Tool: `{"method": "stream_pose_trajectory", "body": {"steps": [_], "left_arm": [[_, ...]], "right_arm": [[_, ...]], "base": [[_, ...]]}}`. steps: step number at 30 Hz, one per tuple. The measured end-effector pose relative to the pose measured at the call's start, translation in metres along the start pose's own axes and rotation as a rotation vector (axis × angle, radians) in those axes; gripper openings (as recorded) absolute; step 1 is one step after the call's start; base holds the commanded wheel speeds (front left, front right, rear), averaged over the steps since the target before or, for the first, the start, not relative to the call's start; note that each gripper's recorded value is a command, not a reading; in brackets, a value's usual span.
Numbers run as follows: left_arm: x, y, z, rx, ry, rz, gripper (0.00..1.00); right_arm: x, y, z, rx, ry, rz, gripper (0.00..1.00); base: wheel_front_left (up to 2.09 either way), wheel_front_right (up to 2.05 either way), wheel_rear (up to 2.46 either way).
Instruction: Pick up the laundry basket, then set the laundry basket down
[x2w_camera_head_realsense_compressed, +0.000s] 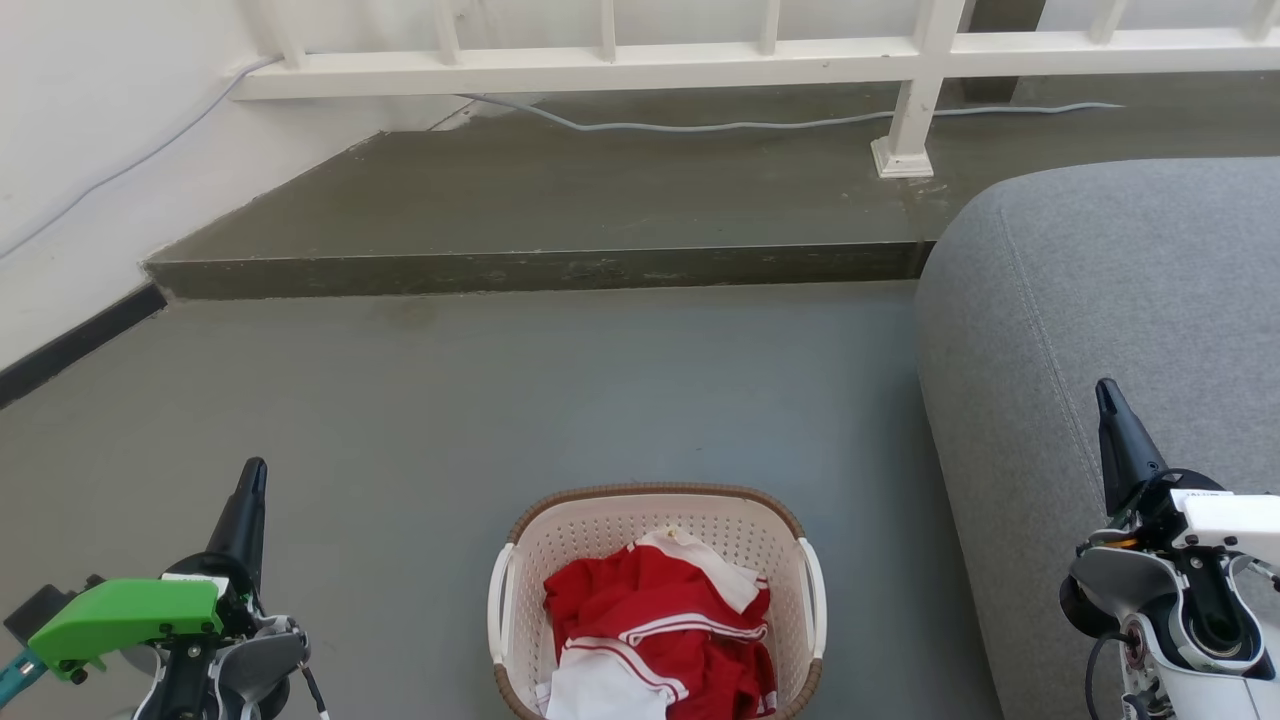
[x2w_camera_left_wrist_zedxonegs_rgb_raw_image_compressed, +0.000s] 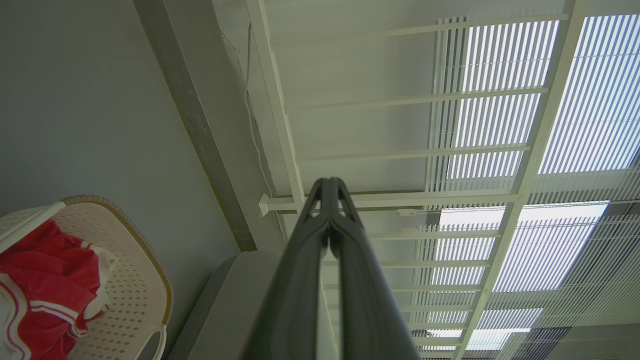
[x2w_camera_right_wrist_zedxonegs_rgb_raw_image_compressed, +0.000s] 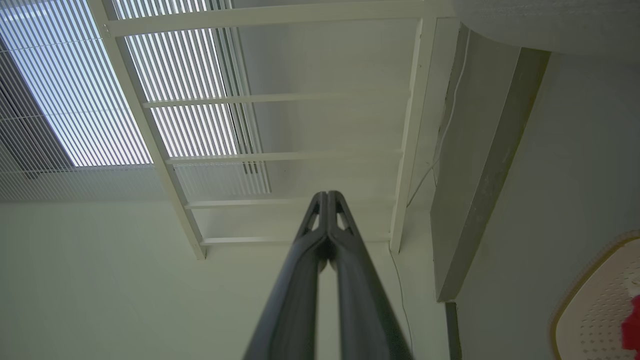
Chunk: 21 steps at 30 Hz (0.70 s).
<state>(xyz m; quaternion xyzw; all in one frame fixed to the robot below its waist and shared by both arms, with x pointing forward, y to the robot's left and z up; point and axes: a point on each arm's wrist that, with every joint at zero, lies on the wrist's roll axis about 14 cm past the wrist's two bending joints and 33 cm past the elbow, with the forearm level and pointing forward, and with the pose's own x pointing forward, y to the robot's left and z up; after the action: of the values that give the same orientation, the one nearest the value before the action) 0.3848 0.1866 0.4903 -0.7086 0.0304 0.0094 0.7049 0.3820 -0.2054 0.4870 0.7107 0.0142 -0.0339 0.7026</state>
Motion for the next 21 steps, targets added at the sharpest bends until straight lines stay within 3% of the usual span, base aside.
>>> {"method": "stream_pose_trajectory", "body": {"steps": [21], "left_arm": [[0.0, 0.0, 0.0, 0.0, 0.0, 0.0, 0.0]], "right_arm": [[0.0, 0.0, 0.0, 0.0, 0.0, 0.0, 0.0]], "base": [[0.0, 0.0, 0.0]]}}
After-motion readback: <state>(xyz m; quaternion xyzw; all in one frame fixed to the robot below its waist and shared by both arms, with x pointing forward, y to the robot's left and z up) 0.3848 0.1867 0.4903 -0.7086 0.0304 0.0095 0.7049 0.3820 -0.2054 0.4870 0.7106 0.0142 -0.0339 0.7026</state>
